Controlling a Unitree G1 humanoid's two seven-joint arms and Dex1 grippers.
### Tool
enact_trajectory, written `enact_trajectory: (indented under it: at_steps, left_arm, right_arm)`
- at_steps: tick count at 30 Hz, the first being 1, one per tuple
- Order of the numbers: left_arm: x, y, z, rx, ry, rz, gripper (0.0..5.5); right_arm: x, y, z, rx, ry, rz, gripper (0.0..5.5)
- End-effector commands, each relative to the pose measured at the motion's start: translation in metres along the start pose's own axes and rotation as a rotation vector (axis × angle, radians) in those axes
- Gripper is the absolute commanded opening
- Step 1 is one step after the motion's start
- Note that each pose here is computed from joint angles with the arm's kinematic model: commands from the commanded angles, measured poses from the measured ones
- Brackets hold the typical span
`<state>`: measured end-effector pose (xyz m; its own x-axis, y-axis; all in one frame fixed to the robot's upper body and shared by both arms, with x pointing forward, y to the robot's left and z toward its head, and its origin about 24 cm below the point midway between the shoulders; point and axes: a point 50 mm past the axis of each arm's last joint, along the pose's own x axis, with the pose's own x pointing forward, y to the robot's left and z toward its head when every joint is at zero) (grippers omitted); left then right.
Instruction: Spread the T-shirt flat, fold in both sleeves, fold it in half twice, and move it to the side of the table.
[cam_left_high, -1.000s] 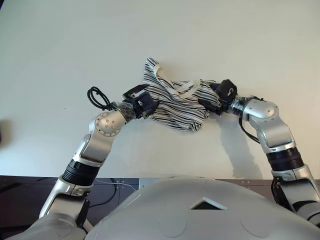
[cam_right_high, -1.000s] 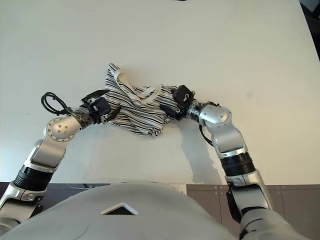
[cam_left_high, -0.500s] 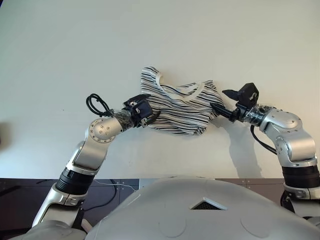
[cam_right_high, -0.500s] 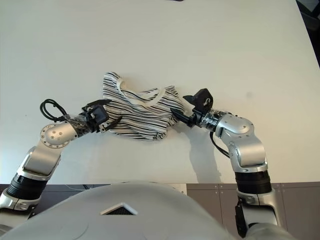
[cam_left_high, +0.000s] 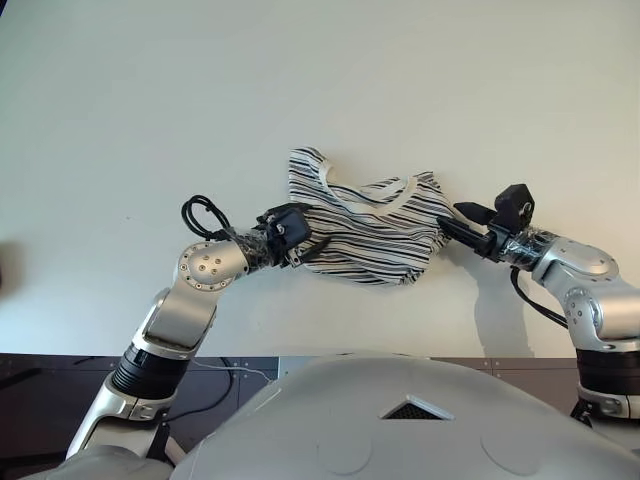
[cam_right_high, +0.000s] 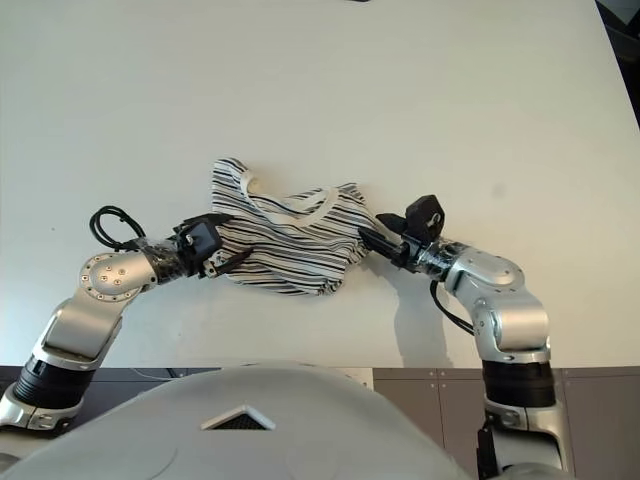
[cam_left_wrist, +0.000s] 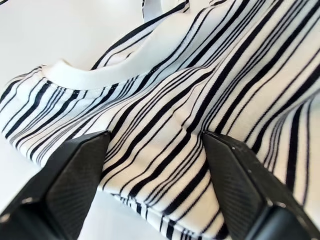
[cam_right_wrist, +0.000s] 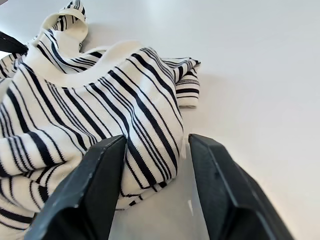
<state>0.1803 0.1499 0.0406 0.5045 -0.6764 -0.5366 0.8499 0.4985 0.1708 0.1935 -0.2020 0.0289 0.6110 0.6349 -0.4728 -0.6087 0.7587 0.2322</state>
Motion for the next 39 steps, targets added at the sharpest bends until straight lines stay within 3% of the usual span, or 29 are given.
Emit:
enact_trajectory:
  at_steps: [1,6,10,14,17,22,27,34,39]
  left_arm:
    - [-0.009,0.004,0.029,-0.097,-0.191,-0.043,3.41]
    - [-0.035,0.061,0.043,-0.195,-0.365,0.101,3.41]
    - [-0.032,0.109,-0.003,-0.094,-0.066,0.306,3.41]
    - [-0.011,0.118,-0.021,0.03,0.039,0.253,3.41]
    - [0.009,0.121,-0.017,0.05,-0.008,0.168,3.41]
    - [0.018,0.125,-0.013,-0.017,-0.105,0.127,3.41]
    - [0.031,0.119,-0.032,-0.03,-0.028,0.102,2.32]
    - [0.045,0.096,-0.024,-0.025,-0.133,-0.072,0.49]
    - [0.04,0.095,-0.034,-0.007,-0.079,-0.141,0.15]
  right_arm:
    - [0.007,-0.008,-0.001,-0.008,0.014,-0.056,1.61]
    - [0.003,-0.011,-0.001,-0.046,0.026,-0.049,0.8]
    - [0.005,-0.011,0.001,-0.217,0.102,0.002,0.14]
    - [0.016,-0.016,0.024,-0.284,-0.007,0.012,0.14]
    - [0.025,-0.016,0.027,-0.328,-0.014,0.045,0.14]
    - [0.031,-0.018,0.025,-0.353,-0.002,0.065,0.14]
    - [0.034,-0.018,0.022,-0.365,0.002,0.058,0.1]
    - [0.038,-0.018,0.018,-0.375,0.011,0.062,0.1]
    - [0.04,-0.02,0.017,-0.375,0.012,0.048,0.1]
